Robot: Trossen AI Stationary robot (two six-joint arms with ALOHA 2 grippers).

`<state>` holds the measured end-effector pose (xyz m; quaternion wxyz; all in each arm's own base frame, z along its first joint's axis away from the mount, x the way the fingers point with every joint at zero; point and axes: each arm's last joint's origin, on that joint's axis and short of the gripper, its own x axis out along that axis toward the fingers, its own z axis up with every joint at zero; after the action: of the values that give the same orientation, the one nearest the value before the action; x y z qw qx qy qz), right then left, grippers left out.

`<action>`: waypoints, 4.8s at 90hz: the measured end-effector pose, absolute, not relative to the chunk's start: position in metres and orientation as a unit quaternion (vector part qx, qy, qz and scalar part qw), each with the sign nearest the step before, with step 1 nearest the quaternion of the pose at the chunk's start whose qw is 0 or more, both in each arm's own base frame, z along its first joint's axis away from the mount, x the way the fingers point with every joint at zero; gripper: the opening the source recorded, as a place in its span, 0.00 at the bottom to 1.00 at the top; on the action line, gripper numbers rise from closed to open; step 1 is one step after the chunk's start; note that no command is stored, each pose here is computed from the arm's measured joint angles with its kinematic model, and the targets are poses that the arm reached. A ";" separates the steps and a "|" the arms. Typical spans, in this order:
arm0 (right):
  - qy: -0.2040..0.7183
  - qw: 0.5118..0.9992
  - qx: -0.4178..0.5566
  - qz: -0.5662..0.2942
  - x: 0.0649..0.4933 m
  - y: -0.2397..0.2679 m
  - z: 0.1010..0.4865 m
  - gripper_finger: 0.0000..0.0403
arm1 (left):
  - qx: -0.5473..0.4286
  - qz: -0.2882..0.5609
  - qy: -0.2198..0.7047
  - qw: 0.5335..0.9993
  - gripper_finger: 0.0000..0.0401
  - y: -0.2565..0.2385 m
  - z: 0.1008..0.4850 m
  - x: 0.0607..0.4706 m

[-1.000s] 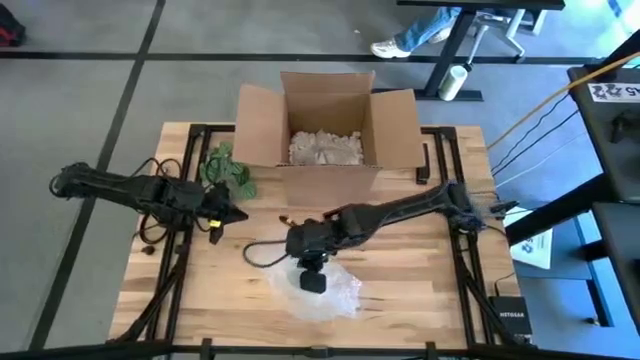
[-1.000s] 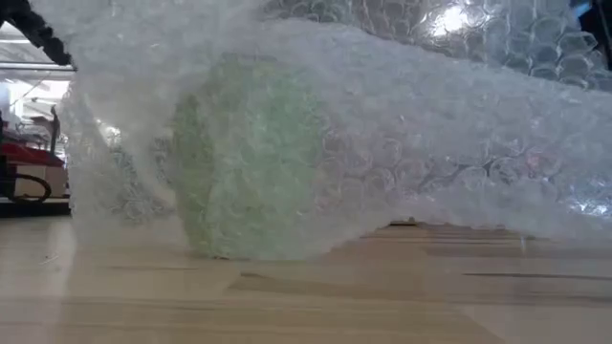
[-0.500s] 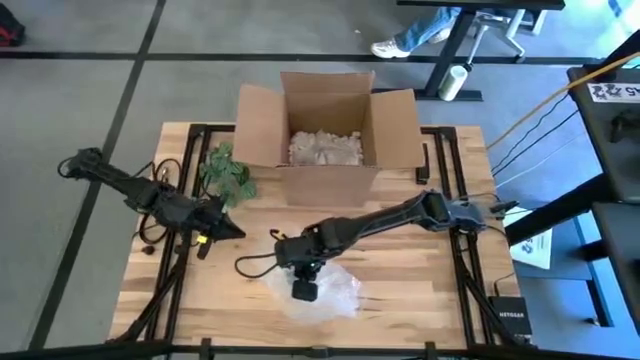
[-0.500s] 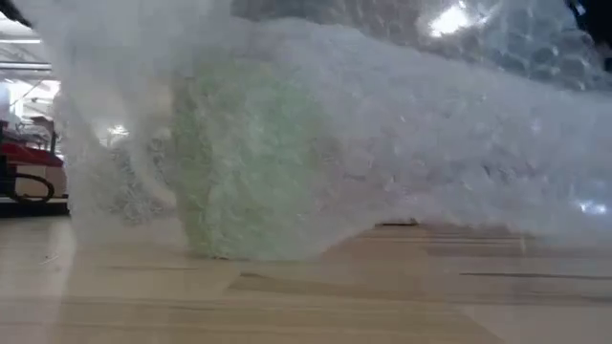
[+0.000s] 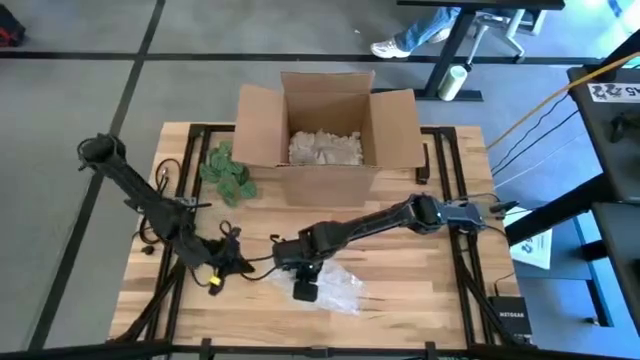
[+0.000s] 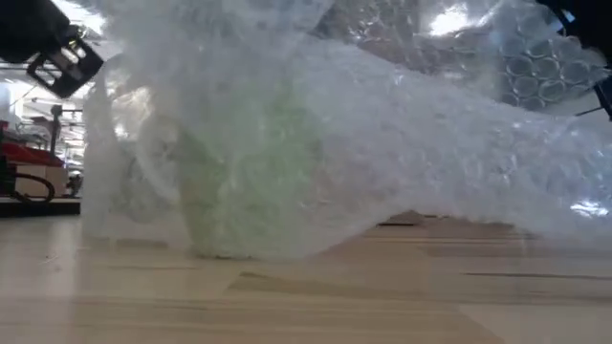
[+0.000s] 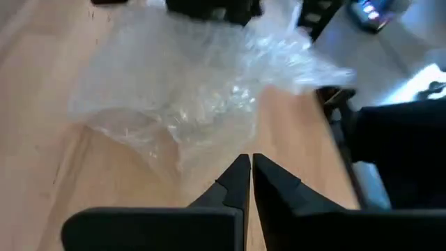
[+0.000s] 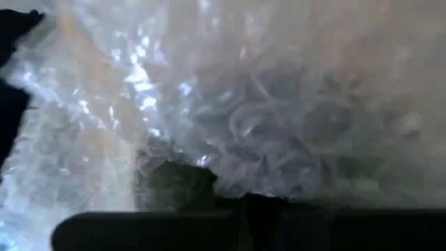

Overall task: Wrap mug
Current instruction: Wrap the green mug in bubble wrap

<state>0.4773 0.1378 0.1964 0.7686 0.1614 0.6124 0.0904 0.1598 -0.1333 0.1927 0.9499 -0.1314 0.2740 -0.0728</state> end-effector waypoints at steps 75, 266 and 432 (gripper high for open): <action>0.578 0.792 0.156 0.120 0.485 0.141 0.199 0.00 | -0.026 -0.050 0.113 0.992 0.00 -0.162 0.205 0.199; 0.544 0.817 0.126 0.143 0.490 0.142 0.201 0.00 | -0.057 0.001 0.131 0.990 0.00 -0.176 0.231 0.166; 0.628 0.778 0.007 -0.020 0.402 0.145 0.294 0.01 | -0.128 -0.057 0.230 0.963 0.00 -0.161 0.180 0.230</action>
<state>0.4015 0.1446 0.2938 0.7779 0.0071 0.6280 -0.0201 0.2303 -0.1612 0.1800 0.9630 -0.1277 0.2305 -0.0568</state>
